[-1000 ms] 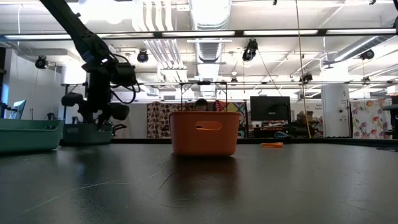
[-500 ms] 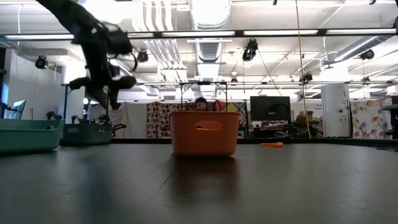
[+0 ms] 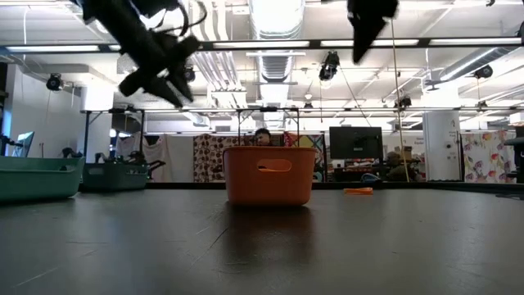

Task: Sort rubber bands into baskets
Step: Move the orange rubber band, then put the orange rubber band into the orange bin

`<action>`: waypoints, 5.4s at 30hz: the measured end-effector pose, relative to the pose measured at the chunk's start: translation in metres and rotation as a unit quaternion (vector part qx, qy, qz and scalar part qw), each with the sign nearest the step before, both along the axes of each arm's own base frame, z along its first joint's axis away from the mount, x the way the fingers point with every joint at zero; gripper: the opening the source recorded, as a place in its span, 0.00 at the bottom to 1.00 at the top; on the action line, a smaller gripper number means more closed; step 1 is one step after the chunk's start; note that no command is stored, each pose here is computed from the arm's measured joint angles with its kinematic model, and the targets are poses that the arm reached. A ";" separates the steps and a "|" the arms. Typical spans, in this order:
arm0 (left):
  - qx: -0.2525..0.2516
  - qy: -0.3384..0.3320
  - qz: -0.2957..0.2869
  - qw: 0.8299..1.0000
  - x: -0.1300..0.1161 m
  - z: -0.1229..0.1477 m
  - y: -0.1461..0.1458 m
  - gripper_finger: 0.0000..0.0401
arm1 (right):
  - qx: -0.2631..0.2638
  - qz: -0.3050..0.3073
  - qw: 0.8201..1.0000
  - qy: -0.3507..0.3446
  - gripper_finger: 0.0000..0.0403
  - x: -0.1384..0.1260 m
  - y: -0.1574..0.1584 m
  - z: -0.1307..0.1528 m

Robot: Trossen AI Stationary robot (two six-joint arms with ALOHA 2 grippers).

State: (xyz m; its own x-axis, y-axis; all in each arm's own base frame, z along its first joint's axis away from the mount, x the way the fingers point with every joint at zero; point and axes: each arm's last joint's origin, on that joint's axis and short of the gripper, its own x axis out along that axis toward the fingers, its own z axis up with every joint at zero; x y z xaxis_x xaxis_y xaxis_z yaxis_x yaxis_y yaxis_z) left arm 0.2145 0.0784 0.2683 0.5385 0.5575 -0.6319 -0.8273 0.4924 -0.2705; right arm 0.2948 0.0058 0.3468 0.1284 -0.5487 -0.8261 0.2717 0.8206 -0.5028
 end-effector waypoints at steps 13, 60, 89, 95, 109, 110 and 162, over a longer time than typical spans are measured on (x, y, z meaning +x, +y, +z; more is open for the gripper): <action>-0.033 -0.046 -0.191 0.980 0.047 -0.019 -0.107 0.29 | 0.239 -0.149 0.956 0.084 0.58 -0.038 0.081 -0.071; 0.031 -0.093 -0.257 0.961 0.061 -0.059 -0.216 0.29 | 0.391 -0.225 0.831 0.325 0.44 -0.112 0.279 -0.240; 0.067 -0.085 -0.282 0.953 0.055 -0.045 -0.211 0.29 | 0.279 -0.152 0.941 0.118 0.03 -0.010 0.216 -0.178; 0.058 -0.069 -0.277 0.957 0.033 -0.025 -0.200 0.29 | 0.266 -0.097 0.957 0.070 0.03 0.029 0.179 -0.161; 0.000 -0.087 -0.278 0.957 0.011 -0.018 -0.215 0.29 | 0.156 -0.029 0.987 0.018 0.03 0.043 0.091 -0.132; 0.001 -0.084 -0.278 0.957 0.012 -0.019 -0.216 0.29 | 0.142 -0.035 0.989 0.012 0.03 0.042 0.081 -0.131; 0.060 -0.027 -0.235 0.970 -0.007 -0.018 -0.199 0.29 | 0.274 -0.242 0.919 -0.149 0.64 -0.041 -0.008 -0.124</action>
State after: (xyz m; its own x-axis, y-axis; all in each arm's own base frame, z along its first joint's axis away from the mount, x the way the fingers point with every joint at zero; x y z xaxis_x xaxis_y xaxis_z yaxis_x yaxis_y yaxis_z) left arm 0.2077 -0.1208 0.2502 0.7818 0.3096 -0.5413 -0.4894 0.8425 -0.2250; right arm 0.2533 -0.0021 0.2229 0.2443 -0.1130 -0.9631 0.7297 0.6755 0.1059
